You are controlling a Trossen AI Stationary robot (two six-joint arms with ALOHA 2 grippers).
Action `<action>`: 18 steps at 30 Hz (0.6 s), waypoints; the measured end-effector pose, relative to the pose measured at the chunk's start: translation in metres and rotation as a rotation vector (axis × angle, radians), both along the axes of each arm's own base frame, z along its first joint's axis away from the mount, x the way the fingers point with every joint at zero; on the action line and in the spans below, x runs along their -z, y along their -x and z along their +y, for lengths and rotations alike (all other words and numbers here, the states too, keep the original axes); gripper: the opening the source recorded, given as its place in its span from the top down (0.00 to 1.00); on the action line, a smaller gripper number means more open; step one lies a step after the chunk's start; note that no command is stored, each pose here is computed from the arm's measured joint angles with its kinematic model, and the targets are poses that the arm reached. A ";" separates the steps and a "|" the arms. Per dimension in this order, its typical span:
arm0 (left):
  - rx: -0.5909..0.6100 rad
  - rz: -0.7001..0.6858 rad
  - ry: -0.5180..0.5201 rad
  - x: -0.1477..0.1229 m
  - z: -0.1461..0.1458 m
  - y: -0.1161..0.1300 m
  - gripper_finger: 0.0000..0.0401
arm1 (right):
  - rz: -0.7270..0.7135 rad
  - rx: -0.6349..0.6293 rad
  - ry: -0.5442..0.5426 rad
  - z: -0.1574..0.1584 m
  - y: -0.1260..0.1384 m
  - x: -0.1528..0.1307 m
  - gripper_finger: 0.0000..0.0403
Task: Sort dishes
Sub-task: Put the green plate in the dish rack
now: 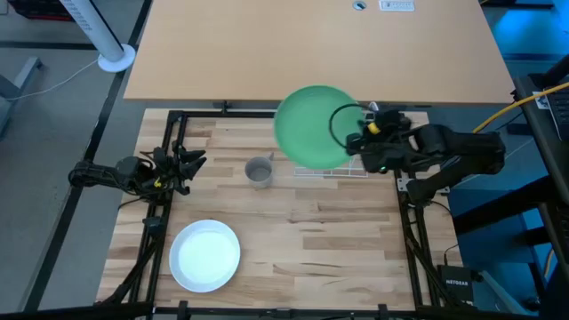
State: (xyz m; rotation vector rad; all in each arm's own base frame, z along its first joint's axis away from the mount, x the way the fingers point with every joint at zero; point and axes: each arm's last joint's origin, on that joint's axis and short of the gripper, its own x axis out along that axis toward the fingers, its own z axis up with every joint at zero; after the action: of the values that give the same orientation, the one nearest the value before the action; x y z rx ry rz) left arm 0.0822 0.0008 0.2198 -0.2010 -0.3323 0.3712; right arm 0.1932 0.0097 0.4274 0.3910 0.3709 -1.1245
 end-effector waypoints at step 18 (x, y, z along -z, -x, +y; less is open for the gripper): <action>0.009 0.016 0.021 0.003 0.000 -0.001 0.71 | -0.075 0.243 -0.005 -0.049 0.057 -0.041 0.97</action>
State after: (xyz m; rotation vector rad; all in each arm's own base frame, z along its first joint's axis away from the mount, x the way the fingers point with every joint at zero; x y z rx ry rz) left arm 0.0835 0.0005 0.2171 -0.2197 -0.3120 0.3672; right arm 0.1361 -0.0395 0.4683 0.4902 0.2649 -1.3414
